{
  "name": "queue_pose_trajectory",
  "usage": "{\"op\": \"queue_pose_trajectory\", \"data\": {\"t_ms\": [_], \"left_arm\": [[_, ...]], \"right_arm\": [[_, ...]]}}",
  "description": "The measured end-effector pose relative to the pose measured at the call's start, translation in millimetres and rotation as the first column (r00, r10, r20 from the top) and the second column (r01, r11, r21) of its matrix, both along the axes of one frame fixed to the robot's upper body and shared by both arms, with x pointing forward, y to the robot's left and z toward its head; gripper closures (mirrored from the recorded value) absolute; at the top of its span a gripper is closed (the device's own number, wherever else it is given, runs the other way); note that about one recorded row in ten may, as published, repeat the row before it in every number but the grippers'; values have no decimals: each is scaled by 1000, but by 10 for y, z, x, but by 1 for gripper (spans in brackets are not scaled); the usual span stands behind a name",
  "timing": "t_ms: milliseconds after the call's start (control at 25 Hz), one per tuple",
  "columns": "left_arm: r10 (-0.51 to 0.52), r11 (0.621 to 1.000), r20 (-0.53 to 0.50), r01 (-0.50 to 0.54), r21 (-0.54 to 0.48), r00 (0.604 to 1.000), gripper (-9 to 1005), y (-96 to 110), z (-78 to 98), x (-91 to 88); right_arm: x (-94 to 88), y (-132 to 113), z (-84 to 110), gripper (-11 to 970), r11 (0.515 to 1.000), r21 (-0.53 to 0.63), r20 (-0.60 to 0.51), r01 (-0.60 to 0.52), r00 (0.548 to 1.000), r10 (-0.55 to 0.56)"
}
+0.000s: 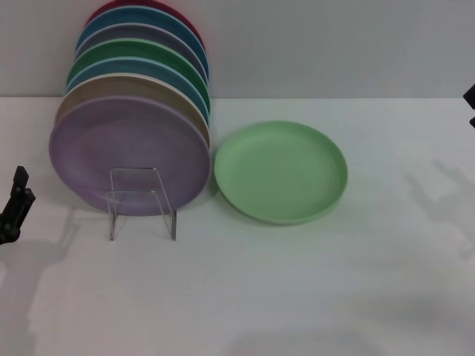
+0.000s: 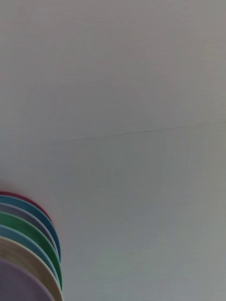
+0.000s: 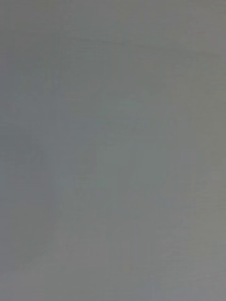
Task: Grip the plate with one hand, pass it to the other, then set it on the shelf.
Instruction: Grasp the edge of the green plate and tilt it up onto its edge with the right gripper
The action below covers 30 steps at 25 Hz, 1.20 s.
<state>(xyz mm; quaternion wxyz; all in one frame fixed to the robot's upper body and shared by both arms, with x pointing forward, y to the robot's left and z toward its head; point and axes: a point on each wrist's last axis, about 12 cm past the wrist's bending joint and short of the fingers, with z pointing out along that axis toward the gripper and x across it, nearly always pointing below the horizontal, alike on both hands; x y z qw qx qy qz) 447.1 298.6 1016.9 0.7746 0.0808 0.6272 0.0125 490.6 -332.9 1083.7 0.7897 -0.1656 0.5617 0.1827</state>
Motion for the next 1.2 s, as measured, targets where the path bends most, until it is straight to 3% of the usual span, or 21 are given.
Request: {"op": "queue_pose_trajectory", "data": {"t_ms": [160, 320, 360, 400, 440, 480, 560, 640, 680, 760, 800, 840, 1040, 1200], "left_arm": [[-5, 1000, -1, 5, 1, 1000, 154, -8, -2, -2], [-4, 1000, -3, 4, 0, 1000, 154, -7, -5, -6], [-4, 1000, -3, 4, 0, 1000, 155, -7, -5, -6], [-4, 1000, -3, 4, 0, 1000, 155, -9, -4, -1], [-4, 1000, -3, 4, 0, 1000, 155, -9, -4, -1], [-7, 1000, -1, 7, 0, 1000, 155, -14, 1, 10], [-8, 1000, 0, 8, 0, 1000, 155, -17, 3, 18], [-10, 1000, -2, 10, 1, 1000, 155, -21, 2, 27], [-11, 1000, -4, 11, 1, 1000, 155, -23, 1, 32], [-12, 1000, -3, 12, 1, 1000, 155, -26, 4, 40], [-13, 1000, -3, 13, 1, 1000, 155, -28, 5, 43], [-13, 1000, -3, 13, 1, 1000, 155, -28, 5, 44], [-14, 1000, -2, 14, 1, 1000, 155, -32, 8, 52], [-15, 1000, -1, 15, 0, 1000, 156, -35, 11, 58]], "right_arm": [[49, 26, 11, 329, 1000, -25, -20, -6, 1000, 6], [242, 57, 118, 329, 999, -43, -139, -8, 990, 2], [304, 86, 165, 330, 998, -55, -185, -14, 983, 4], [455, 174, 354, 330, 995, -94, -267, -19, 964, -6], [455, 174, 354, 330, 995, -94, -267, -19, 964, -6], [575, 289, 570, 330, 992, -124, -339, -31, 941, -13], [622, 344, 641, 331, 990, -137, -376, -41, 927, -14], [732, 470, 783, 331, 984, -164, -453, -69, 892, -13], [837, 619, 882, 331, 977, -176, -535, -123, 845, 10], [879, 673, 907, 332, 972, -187, -572, -142, 820, 10], [977, 767, 925, 332, 961, -215, -658, -171, 753, -13], [977, 767, 925, 332, 961, -215, -658, -171, 753, -13], [1201, 883, 879, 333, 934, -291, -807, -209, 578, -122], [1298, 905, 841, 334, 909, -345, -844, -233, 502, -192]]}}
